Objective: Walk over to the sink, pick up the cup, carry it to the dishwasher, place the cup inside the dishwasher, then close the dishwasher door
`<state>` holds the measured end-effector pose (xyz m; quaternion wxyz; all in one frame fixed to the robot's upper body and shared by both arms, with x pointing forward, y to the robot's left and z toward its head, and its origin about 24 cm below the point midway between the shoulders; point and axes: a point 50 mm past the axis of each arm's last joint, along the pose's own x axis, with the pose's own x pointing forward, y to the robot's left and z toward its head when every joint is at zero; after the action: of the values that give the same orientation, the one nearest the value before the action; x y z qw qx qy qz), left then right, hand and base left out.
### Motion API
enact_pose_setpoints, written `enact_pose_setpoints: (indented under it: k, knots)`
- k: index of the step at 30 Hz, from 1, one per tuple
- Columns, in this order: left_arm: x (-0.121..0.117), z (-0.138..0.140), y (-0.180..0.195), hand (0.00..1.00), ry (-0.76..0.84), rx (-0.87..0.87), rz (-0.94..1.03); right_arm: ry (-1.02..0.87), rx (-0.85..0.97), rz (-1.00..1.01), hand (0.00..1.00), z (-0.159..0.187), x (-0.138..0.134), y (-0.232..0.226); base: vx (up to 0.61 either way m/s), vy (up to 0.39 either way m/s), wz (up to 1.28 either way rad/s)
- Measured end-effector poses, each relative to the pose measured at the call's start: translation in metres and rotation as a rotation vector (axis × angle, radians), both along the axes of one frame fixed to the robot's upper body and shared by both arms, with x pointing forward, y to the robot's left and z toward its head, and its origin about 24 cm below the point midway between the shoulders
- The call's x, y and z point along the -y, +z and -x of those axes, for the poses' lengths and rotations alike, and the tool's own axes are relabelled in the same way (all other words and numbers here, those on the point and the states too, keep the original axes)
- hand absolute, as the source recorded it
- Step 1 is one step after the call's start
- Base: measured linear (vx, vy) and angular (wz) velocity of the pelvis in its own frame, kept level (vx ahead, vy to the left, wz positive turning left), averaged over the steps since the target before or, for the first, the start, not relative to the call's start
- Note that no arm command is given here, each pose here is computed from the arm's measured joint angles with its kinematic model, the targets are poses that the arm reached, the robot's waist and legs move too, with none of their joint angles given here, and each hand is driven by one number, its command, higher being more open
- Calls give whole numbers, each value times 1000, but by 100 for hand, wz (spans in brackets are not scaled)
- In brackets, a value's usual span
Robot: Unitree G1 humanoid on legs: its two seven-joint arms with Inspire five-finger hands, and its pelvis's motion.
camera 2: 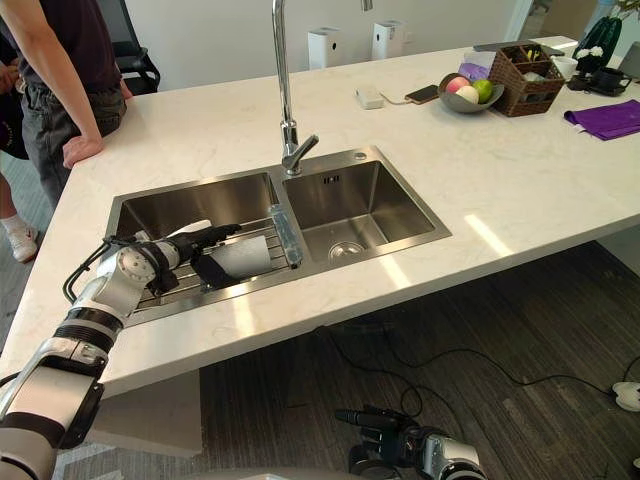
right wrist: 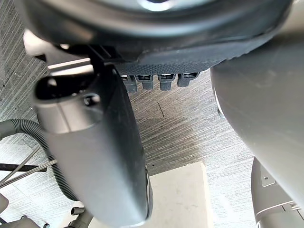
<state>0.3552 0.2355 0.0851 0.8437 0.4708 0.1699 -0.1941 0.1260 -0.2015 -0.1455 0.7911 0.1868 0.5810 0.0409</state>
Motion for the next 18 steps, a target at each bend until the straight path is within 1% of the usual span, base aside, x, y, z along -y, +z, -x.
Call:
enact_pose_setpoints:
  k: [11,12,18]
  knots:
    - [5,-1,-3,100,6,1,-43,18,-1,2,100,-1,-3,0,0,0,-1]
    - [6,-1,-4,0,3,3,-52,18,-1,2,100,-1,-3,0,0,0,0]
    - [11,-2,-6,0,-13,12,-81,20,0,0,100,-1,-4,0,0,0,-2]
